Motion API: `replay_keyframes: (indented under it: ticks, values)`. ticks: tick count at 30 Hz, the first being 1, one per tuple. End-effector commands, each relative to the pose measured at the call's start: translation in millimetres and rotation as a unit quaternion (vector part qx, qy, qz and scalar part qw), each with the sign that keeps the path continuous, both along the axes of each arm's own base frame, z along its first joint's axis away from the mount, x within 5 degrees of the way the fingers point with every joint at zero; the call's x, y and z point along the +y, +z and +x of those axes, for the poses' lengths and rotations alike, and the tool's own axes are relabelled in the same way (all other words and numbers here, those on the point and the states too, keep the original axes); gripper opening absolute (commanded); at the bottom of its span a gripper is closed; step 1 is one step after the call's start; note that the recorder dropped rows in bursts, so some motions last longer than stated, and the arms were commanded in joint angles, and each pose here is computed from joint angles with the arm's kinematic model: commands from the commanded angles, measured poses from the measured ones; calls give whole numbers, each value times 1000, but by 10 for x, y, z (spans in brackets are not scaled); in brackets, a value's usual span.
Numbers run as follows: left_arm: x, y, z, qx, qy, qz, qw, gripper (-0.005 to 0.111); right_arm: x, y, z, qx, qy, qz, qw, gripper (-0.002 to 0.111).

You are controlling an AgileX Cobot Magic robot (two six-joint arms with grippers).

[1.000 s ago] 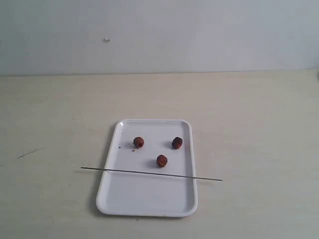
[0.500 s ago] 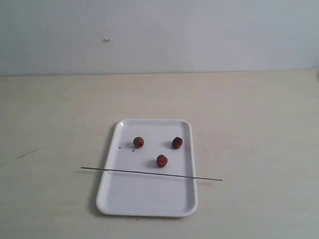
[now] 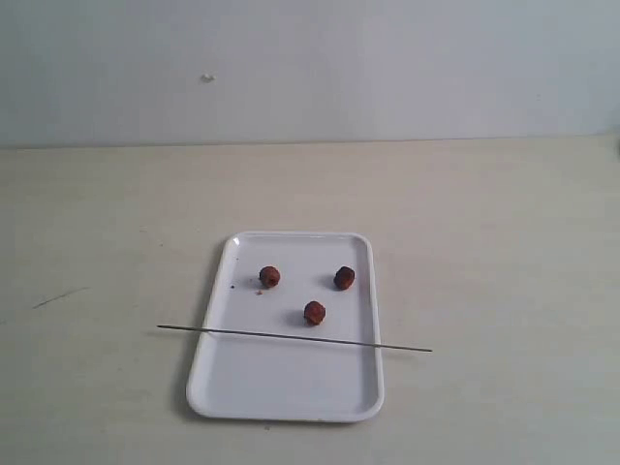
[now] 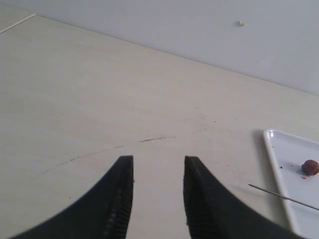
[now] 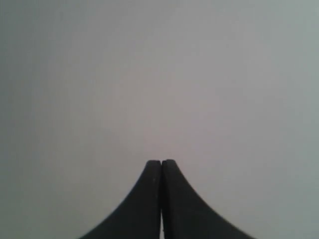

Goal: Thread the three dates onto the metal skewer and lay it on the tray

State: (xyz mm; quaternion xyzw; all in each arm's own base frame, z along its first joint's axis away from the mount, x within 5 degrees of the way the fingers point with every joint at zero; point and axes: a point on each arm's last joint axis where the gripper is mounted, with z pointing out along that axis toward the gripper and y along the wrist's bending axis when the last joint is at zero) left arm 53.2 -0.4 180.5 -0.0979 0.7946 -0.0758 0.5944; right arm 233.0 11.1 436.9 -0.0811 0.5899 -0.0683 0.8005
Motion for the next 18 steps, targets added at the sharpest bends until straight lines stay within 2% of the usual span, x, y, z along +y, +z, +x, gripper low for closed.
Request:
replay_keyframes:
  ticks: [1,4,8,11,13,18]
  values:
    - [1,-1,-2,-4,1,0,1000,35,-23,-249,505,237,-33,-147,960,0]
    - [1,-1,-2,-4,1,0,1000,35,-70,-484,716,341,-42,-235,909,0]
    - [1,-1,-2,-4,1,0,1000,35,-21,-750,899,394,-16,-307,866,0]
    - [1,-1,-2,-4,1,0,1000,35,134,-1012,983,440,34,-375,815,0]
    - [1,-1,-2,-4,1,0,1000,35,283,-1224,1029,474,82,-417,771,0]
    - [1,-1,-2,-4,1,0,1000,35,704,-1674,1116,544,217,-453,672,0]
